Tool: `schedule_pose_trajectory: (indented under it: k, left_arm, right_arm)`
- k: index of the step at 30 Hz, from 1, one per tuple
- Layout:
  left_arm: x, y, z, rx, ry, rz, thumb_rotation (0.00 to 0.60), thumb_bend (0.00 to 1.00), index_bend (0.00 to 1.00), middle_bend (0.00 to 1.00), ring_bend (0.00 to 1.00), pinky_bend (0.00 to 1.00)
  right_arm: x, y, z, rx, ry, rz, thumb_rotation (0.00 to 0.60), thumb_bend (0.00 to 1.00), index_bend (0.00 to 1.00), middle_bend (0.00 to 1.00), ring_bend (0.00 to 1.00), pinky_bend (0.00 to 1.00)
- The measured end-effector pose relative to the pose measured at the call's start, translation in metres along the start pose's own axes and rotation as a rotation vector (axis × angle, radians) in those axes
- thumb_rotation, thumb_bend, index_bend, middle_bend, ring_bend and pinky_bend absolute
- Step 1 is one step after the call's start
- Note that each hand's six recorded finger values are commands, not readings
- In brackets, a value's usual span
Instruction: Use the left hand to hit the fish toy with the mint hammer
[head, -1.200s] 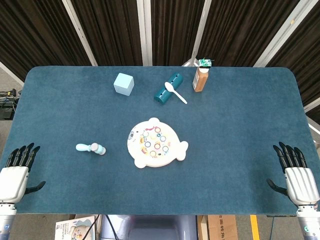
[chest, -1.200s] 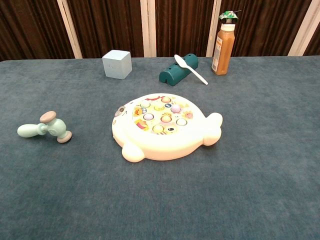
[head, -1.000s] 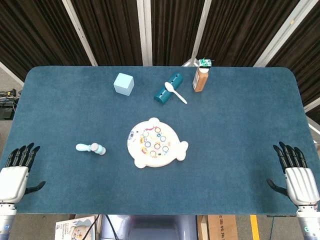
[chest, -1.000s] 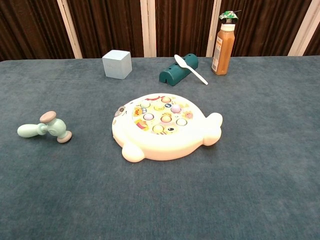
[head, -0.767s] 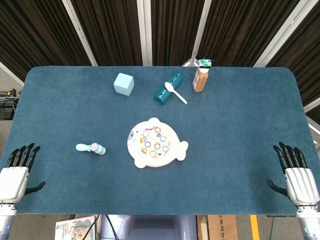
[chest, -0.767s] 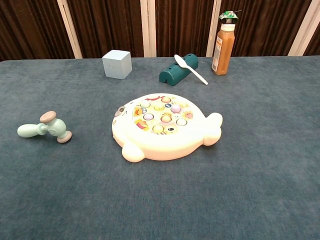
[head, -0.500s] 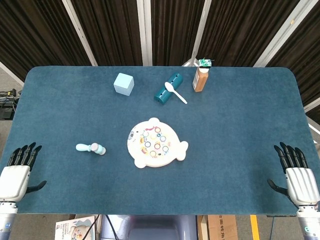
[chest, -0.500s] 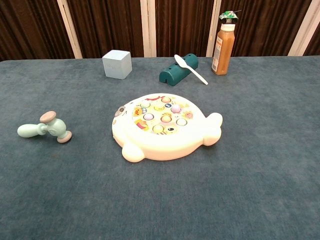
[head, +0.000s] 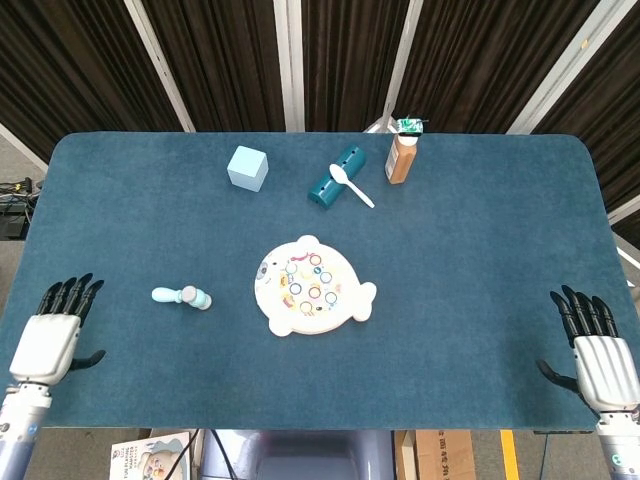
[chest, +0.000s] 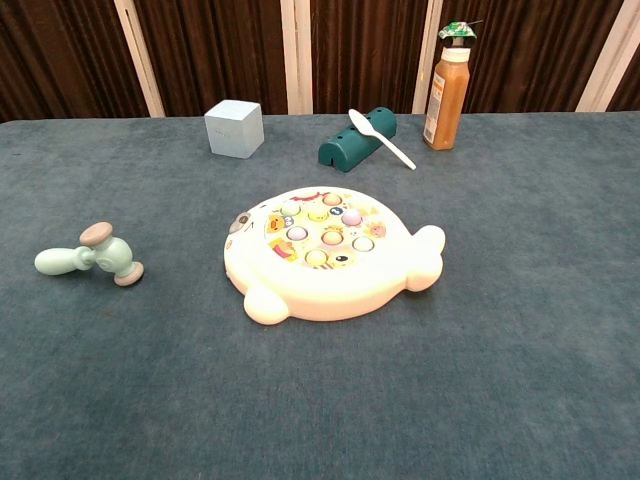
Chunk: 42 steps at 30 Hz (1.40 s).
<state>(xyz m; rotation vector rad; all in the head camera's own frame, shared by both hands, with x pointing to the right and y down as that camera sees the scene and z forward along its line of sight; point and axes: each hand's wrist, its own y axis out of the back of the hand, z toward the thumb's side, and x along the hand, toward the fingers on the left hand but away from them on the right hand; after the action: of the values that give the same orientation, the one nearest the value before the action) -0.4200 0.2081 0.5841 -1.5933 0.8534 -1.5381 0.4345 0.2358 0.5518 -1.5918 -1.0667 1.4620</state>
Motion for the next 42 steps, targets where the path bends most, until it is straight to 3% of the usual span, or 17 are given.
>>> schedule_pose_trajectory:
  k: [11,14,26,42]
  left_arm:
    - [0.054,-0.005,0.016,0.013,0.008,-0.096,0.6,0.24,0.39,0.15,0.01,0.11]
    - [0.071,-0.006,0.025,0.011,0.007,-0.113,0.6,0.29,0.43,0.17,0.02,0.12]
    - [0.109,-0.021,0.066,0.039,-0.026,-0.174,0.6,0.45,0.46,0.19,0.02,0.12]
    - [0.121,-0.038,0.098,0.058,-0.074,-0.217,0.6,0.47,0.49,0.2,0.02,0.12]
  right_arm:
    - [-0.002,-0.003,0.001,-0.017,0.001,0.017,0.6,0.19,0.0,0.0,0.0,0.0]
    - [-0.002,-0.003,0.001,-0.021,-0.001,0.02,0.6,0.19,0.0,0.0,0.0,0.0]
    - [-0.003,-0.003,0.001,-0.042,-0.005,0.024,0.6,0.19,0.0,0.0,0.0,0.0]
    - [-0.003,-0.002,0.002,-0.05,-0.004,0.024,0.6,0.19,0.0,0.0,0.0,0.0]
